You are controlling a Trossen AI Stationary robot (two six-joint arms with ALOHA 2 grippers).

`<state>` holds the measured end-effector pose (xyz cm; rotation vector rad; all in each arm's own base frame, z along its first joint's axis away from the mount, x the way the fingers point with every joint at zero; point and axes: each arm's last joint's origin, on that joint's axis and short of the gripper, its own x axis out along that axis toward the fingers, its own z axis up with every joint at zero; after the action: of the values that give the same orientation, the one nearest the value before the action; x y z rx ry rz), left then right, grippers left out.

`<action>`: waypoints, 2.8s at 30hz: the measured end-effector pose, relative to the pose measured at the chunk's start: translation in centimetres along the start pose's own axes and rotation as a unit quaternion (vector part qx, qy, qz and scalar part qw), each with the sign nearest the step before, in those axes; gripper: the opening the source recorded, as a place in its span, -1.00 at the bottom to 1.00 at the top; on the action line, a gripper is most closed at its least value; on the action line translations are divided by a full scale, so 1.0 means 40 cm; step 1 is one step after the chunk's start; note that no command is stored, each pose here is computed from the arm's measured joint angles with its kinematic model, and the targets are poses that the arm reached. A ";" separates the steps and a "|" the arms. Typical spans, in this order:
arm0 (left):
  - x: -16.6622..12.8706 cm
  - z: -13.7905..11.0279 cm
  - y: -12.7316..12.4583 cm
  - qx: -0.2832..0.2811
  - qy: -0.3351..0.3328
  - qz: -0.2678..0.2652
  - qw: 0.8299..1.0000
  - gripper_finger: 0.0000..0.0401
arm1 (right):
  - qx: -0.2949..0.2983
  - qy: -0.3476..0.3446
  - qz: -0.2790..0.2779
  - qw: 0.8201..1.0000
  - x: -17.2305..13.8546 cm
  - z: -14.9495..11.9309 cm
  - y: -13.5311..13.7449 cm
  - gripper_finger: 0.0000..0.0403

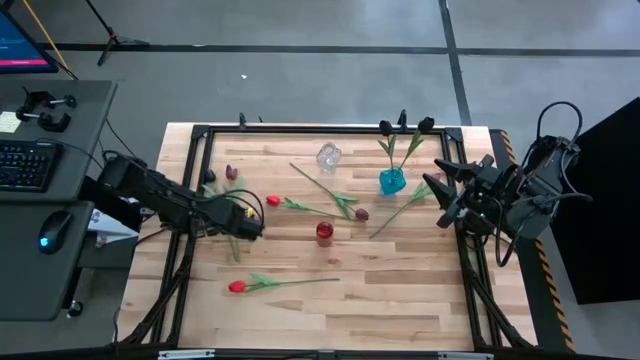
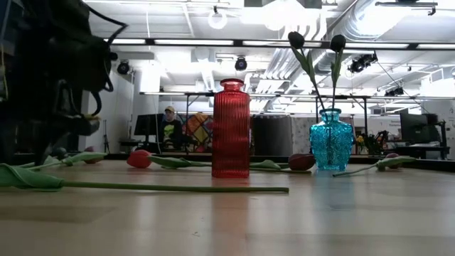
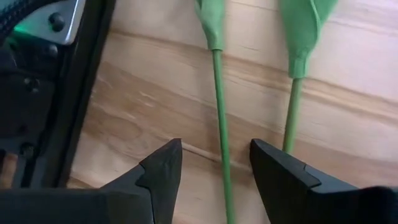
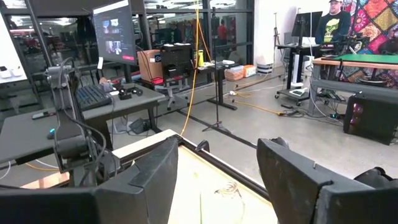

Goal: Sort flowers into vase by color
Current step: Put the black flower into the blue vase

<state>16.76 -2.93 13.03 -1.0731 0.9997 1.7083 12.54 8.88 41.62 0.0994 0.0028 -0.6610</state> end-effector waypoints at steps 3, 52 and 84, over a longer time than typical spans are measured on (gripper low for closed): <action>0.012 -0.009 -0.011 -0.007 -0.007 0.003 1.000 -0.15 | 0.000 0.000 0.000 1.000 0.000 0.000 0.000 0.04; -0.493 0.173 -0.528 0.162 -0.465 -0.734 0.467 -1.00 | 0.020 -0.002 0.009 1.000 -0.005 0.026 -0.039 0.04; -0.395 0.099 -0.890 0.194 -0.528 -0.669 0.486 -1.00 | 0.028 -0.011 -0.002 1.000 -0.009 0.056 -0.065 0.04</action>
<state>53.17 7.83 22.67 -0.0658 -0.3794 0.3934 10.58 6.84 43.63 0.1458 -0.0364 -0.6669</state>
